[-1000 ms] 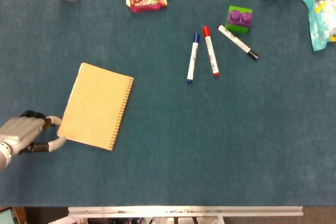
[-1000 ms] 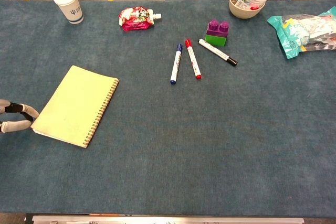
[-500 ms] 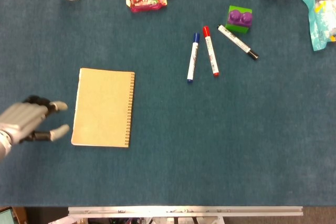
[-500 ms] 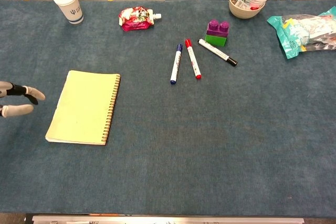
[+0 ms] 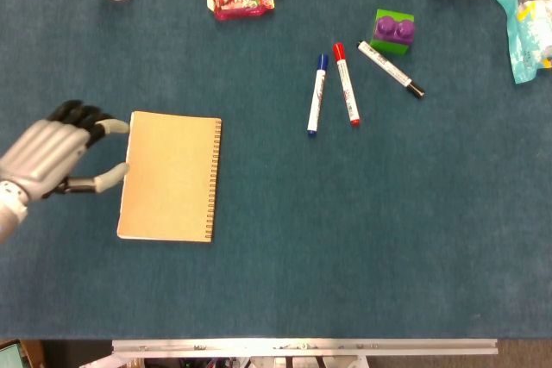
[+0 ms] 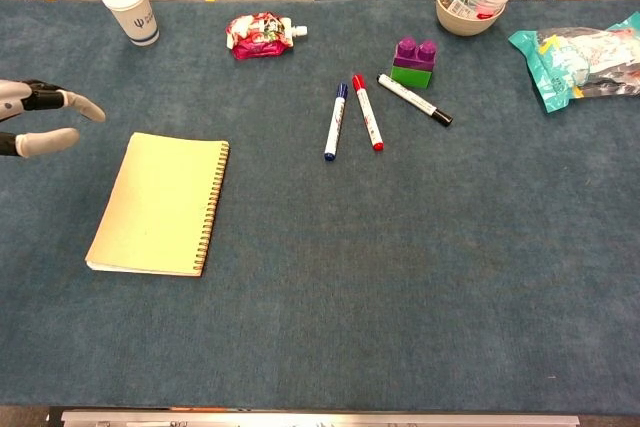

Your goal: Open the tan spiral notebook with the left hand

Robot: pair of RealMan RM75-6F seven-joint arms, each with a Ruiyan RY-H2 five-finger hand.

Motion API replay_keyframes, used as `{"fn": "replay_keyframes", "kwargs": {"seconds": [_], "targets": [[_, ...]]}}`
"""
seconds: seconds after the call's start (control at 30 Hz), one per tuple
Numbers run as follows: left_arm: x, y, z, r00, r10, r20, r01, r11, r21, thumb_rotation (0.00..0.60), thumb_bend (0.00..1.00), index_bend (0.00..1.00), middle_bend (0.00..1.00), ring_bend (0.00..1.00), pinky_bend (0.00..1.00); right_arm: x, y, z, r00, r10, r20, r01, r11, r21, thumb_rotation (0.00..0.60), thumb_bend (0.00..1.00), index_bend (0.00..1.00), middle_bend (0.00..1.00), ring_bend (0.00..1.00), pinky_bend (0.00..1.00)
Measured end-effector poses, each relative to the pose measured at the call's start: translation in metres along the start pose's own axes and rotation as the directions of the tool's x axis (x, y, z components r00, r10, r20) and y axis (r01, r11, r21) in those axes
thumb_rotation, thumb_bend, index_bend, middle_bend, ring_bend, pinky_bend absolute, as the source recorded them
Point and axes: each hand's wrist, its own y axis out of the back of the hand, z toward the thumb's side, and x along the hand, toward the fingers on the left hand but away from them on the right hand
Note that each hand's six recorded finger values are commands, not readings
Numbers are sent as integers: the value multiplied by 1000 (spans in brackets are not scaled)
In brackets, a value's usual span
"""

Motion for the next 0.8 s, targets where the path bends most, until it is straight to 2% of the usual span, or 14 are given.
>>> {"fn": "replay_keyframes", "kwargs": {"seconds": [0.17,0.33,0.53,0.63,0.8], "targets": [[27,4,24,988,8,151,-11,1000,18,0,262,202,173,92,34,2,0,-1,1000,1,10,-1,1000,6,600,394,363,373,235,291],[53,-3,55,963,-49,264,25,995,93,0,262,216,172,65,30,3,1,0,1000,-3,15,3,1000,11,600,394,363,373,234,291],[70,-21,77,943,-116,313,64,983,172,0,262,222,171,58,28,4,1,-1,1000,-1,24,1,1000,15,600,395,363,373,235,291],[77,-29,82,939,-146,311,83,975,207,0,262,221,164,46,24,3,0,-2,1000,1,28,-1,1000,16,600,395,363,373,234,291],[87,-39,86,940,-172,295,111,971,213,0,262,219,159,32,24,2,0,-2,1000,1,29,-2,1000,17,600,394,363,373,234,291]]}}
